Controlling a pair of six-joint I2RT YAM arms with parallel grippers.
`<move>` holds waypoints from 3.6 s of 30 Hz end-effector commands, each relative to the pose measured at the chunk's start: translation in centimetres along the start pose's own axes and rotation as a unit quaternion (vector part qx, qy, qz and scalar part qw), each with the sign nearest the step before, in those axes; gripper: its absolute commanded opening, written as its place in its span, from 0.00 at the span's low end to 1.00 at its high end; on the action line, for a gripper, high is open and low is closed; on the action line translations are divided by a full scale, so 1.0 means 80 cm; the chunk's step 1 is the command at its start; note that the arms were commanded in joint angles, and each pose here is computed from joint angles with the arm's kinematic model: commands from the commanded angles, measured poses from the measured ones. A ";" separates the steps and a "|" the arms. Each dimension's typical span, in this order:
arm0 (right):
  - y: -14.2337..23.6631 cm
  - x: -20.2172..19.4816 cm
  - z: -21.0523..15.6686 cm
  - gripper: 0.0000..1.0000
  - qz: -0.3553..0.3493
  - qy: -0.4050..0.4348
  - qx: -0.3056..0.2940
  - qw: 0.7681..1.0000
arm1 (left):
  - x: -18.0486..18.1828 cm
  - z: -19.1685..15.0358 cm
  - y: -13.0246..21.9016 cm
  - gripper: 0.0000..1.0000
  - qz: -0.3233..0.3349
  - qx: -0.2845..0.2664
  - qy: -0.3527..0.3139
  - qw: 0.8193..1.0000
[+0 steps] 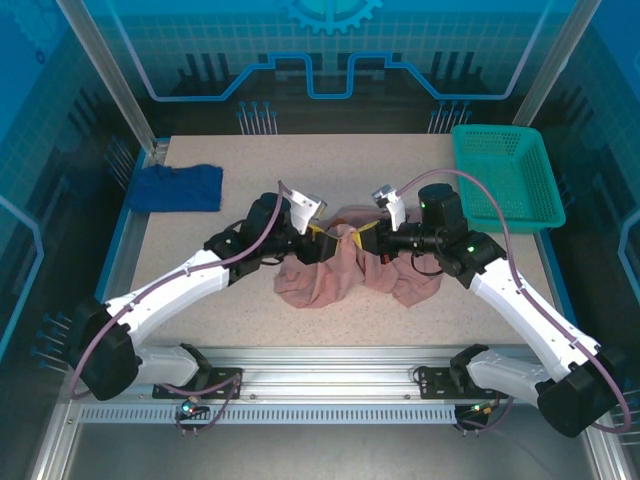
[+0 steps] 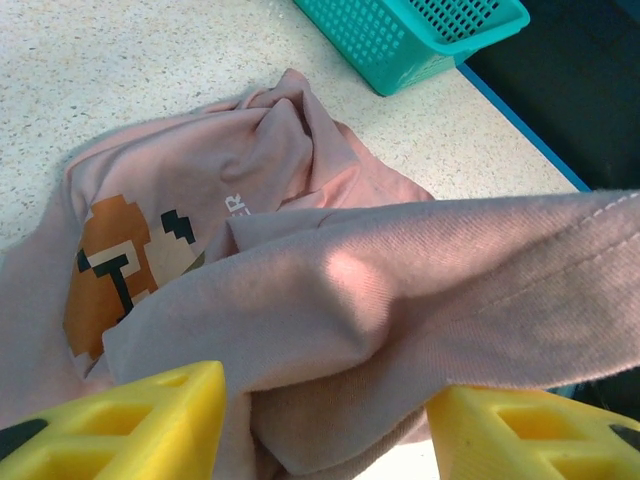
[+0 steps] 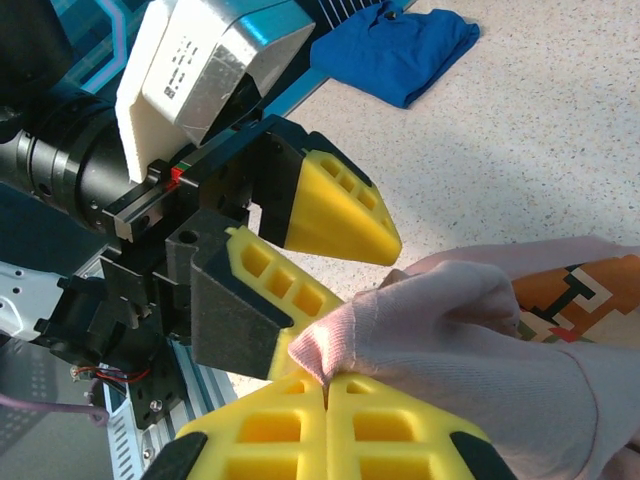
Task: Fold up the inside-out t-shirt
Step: Turn the T-shirt inside out at the center of the table.
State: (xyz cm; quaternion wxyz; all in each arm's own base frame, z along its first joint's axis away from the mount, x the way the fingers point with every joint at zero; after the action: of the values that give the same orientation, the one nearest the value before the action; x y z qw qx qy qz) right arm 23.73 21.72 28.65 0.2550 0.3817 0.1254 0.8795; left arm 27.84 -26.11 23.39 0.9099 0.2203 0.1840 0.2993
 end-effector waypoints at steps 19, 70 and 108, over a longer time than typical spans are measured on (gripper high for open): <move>0.024 -0.038 0.007 0.00 -0.158 0.053 -0.035 0.985 | -0.060 0.061 0.057 0.00 -0.152 -0.058 0.054 0.985; -0.039 -0.015 -0.001 0.00 -0.051 0.015 0.022 0.998 | 0.030 -0.066 0.006 0.49 0.077 0.080 0.052 0.992; -0.022 -0.021 0.009 0.00 -0.060 0.015 0.006 0.998 | 0.012 -0.072 -0.032 0.39 0.028 0.113 0.021 0.993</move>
State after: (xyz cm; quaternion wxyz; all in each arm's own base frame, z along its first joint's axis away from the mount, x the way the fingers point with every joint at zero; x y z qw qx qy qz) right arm 25.84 22.71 25.67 0.3022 0.3778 0.1698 0.8586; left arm 27.34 -24.86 17.10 0.8576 0.3263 0.2246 0.3280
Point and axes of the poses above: each hand's point on the last joint's axis, 136 mm out from that joint toward the fingers, its own y axis back along the fingers, its own x axis along the line the jaws close on, z = x × y, the point moved 3 cm from there along y, back along the fingers, and after that the axes turned 13 degrees about -y, right-handed, at the moved point
